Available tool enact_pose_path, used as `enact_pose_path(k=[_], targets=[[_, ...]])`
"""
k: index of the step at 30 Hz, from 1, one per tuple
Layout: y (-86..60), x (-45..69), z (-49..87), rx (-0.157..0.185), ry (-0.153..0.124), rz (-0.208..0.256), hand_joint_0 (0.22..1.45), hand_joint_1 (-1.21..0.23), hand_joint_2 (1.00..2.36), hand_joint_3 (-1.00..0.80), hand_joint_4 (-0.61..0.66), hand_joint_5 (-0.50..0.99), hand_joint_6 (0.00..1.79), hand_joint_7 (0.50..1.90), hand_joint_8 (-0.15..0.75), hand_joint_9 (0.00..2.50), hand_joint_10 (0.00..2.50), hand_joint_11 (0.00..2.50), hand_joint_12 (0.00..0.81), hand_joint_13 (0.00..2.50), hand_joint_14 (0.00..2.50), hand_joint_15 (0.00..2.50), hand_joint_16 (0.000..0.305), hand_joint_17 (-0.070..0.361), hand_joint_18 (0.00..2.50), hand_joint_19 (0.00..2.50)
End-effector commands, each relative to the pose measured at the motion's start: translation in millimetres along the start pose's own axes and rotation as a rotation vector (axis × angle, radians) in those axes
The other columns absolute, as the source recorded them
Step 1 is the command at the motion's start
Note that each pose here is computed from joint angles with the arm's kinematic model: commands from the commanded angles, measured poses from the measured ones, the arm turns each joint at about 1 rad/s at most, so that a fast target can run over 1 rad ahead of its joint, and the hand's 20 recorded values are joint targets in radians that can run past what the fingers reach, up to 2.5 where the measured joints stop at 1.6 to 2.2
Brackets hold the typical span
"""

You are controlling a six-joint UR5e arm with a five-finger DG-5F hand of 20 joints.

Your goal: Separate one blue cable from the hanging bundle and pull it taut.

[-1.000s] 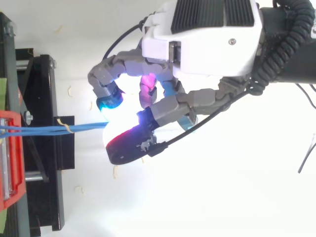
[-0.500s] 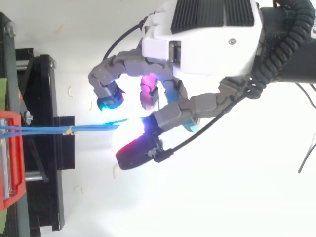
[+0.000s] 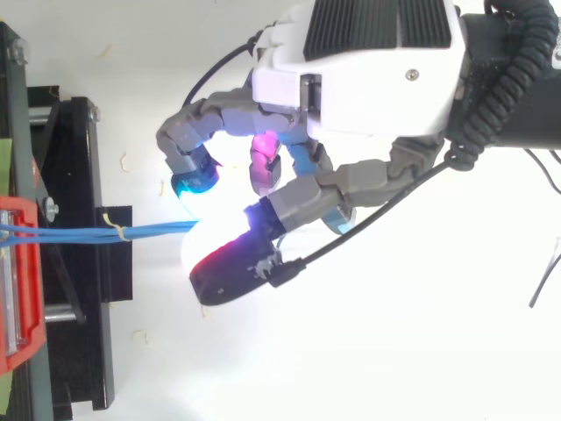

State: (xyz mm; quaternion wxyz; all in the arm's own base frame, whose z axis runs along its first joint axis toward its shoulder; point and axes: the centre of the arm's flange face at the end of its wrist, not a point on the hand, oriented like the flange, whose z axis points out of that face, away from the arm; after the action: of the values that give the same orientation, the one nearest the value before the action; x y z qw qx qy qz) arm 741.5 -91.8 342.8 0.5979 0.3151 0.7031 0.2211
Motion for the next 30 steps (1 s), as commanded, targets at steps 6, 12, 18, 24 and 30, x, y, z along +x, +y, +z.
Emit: enact_pose_path(k=[6, 12, 18, 24, 30], targets=[[-0.3, 0.4, 0.1, 0.0, 0.0, 0.0, 0.66, -0.47, 1.0, -0.5, 0.04, 0.14, 0.5, 1.35, 0.058, 1.92, 0.01, 0.3, 0.211, 1.19, 0.01, 0.4, 0.045, 0.1, 0.64, 0.53], [-0.4, 0.5, -0.1, 0.001, 0.001, 0.0, 0.7, -0.65, 1.01, -0.33, 0.02, 0.14, 0.5, 1.36, 0.063, 1.92, 0.01, 0.31, 0.218, 1.18, 0.01, 0.4, 0.044, 0.099, 0.64, 0.53], [-0.3, 0.2, 0.2, 0.0, -0.002, 0.0, 0.68, -0.78, 1.01, -0.29, 0.01, 0.14, 0.5, 1.37, 0.078, 1.9, 0.01, 0.3, 0.221, 1.16, 0.01, 0.4, 0.045, 0.101, 0.64, 0.52], [-0.3, 0.6, -0.1, 0.0, 0.002, 0.0, 0.68, -0.85, 1.01, -0.32, 0.04, 0.14, 0.5, 1.36, 0.084, 1.89, 0.01, 0.31, 0.221, 1.16, 0.01, 0.4, 0.045, 0.101, 0.63, 0.53], [-0.3, 0.4, 0.1, 0.0, 0.0, 0.0, 0.67, -0.93, 1.01, -0.37, 0.05, 0.13, 0.5, 1.38, 0.096, 1.86, 0.01, 0.31, 0.219, 1.14, 0.02, 0.4, 0.045, 0.1, 0.63, 0.52]])
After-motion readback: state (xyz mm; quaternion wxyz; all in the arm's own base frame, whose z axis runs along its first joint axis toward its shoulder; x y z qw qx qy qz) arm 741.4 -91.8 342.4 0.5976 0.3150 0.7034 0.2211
